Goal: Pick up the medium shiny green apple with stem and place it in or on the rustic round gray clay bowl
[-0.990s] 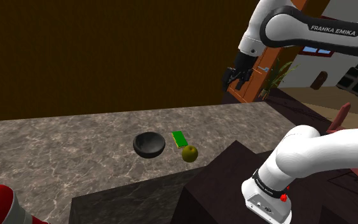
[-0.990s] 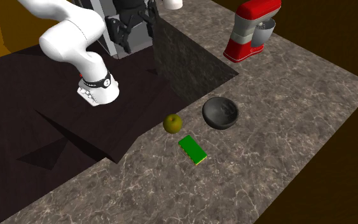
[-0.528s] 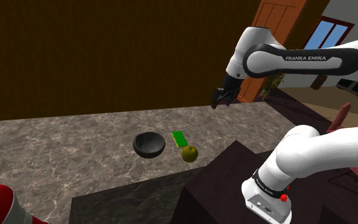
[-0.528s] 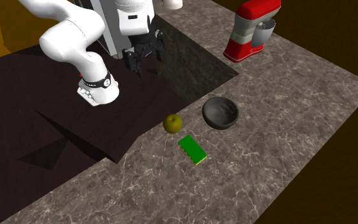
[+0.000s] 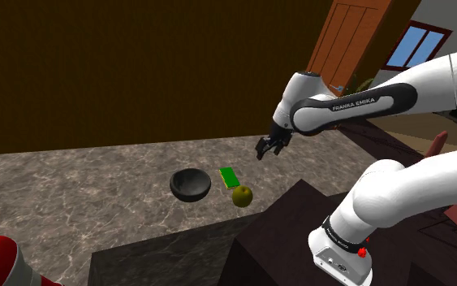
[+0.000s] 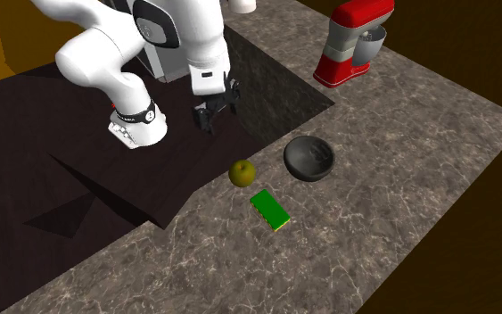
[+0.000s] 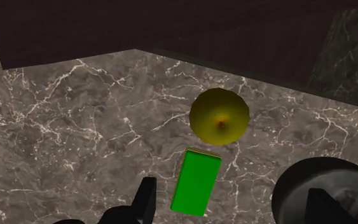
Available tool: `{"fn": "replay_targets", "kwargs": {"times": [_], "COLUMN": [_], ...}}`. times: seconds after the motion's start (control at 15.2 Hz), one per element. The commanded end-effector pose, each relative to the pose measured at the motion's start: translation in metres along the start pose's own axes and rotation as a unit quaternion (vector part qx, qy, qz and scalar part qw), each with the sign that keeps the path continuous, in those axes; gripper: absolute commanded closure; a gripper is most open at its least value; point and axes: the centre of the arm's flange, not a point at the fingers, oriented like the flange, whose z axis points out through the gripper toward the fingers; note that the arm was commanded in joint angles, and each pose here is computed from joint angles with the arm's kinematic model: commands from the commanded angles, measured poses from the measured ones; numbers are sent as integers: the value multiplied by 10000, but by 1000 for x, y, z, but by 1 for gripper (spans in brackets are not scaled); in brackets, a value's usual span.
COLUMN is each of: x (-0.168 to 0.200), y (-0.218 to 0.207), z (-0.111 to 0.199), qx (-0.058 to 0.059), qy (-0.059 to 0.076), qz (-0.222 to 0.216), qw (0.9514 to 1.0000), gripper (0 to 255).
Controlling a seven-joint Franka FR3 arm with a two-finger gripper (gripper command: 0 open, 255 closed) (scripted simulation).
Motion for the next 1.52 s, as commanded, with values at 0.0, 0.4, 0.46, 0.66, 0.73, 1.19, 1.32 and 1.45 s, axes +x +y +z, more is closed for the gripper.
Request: {"fn": "replay_targets", "kwargs": {"times": [0.0, 0.4, 0.46, 0.66, 0.73, 1.19, 1.32, 1.45], "x": [1, 5, 5, 8, 8, 10, 10, 10], "y": [-5, -15, -17, -22, -24, -24, -24, -24], "z": [25, 104, 117, 156, 167, 204, 207, 207], "qx": [3, -9, -10, -16, -18, -18, -18, -18], "qy": [50, 137, 151, 195, 208, 208, 208, 208], "qz": [-2, -7, -8, -11, -12, -12, -12, -12], "qw": [10000, 9999, 9999, 9998, 9998, 9998, 9998, 9998], "gripper": [0, 0, 0, 0, 0, 0, 0, 0]}}
